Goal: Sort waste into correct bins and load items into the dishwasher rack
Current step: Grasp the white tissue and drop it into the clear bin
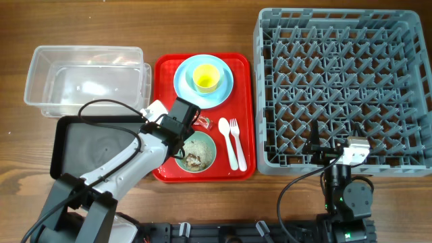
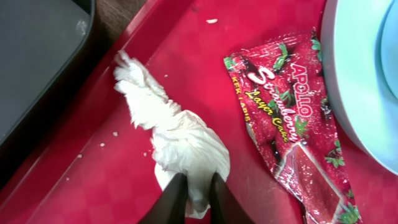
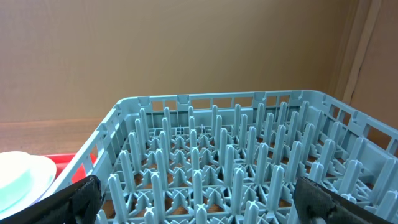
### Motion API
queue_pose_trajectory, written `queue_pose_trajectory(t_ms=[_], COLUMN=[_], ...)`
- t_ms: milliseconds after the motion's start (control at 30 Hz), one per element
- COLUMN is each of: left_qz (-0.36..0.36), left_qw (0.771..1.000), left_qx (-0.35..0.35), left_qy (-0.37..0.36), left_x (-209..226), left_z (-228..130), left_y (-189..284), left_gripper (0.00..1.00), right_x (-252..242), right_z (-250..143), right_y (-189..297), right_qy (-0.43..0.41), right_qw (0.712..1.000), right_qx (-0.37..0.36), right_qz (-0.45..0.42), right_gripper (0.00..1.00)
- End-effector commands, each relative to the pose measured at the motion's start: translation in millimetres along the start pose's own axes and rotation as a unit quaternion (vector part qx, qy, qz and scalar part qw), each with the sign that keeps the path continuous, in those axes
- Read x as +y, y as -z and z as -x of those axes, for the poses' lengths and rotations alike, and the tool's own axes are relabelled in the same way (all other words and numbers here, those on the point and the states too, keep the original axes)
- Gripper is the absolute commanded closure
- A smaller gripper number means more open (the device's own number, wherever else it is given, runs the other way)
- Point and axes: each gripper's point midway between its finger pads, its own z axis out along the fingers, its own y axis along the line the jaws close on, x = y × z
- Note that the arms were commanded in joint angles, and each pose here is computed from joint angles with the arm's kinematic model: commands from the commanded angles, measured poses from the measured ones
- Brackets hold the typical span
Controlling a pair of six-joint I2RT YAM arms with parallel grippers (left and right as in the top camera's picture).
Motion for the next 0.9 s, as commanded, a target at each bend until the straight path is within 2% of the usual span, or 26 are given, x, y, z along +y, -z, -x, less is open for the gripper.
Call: queue_pose_trajectory(t_ms=[0,100,267,400,500,700,867], left_qz=[-0.004,-0.021,-0.090,-0.154,-0.189,-0.161,-0.122], left_qw=[1.000,1.000,0.994,0.982,0.968,0.940,0.944], left_qx=[-0.004,-0.014,-0.063,-0.102,-0.145,-0.250,-0.266], left_qy=[0.001,0.002,0.004,0.039,0.077,0.165,0.154], left_x=[-4,-11,-40,-50,-41,7,23], left_z=[2,8,41,72,100,162,193], left_y=[1,9,53,99,133,160,134], left_gripper=[0.95,0.96,0.96,0.96,0.96,0.96,0.91], right_x=[-2,-2,-2,-2,-2,-2,-2], right_z=[2,2,2,2,2,2,2], right_y=[0,0,0,0,0,0,0], right_qy=[-0.007,-0.007,-0.007,-0.007,-0.007,-0.007,-0.007], right_qw=[1.000,1.000,1.000,1.000,1.000,1.000,1.000], right_qx=[-0.005,-0.005,-0.005,-0.005,-0.005,-0.005,-0.005], right_qz=[-0.006,-0.006,-0.006,-0.006,-0.006,-0.006,-0.006], right_gripper=[0.00,0.00,0.00,0.00,0.00,0.00,0.00])
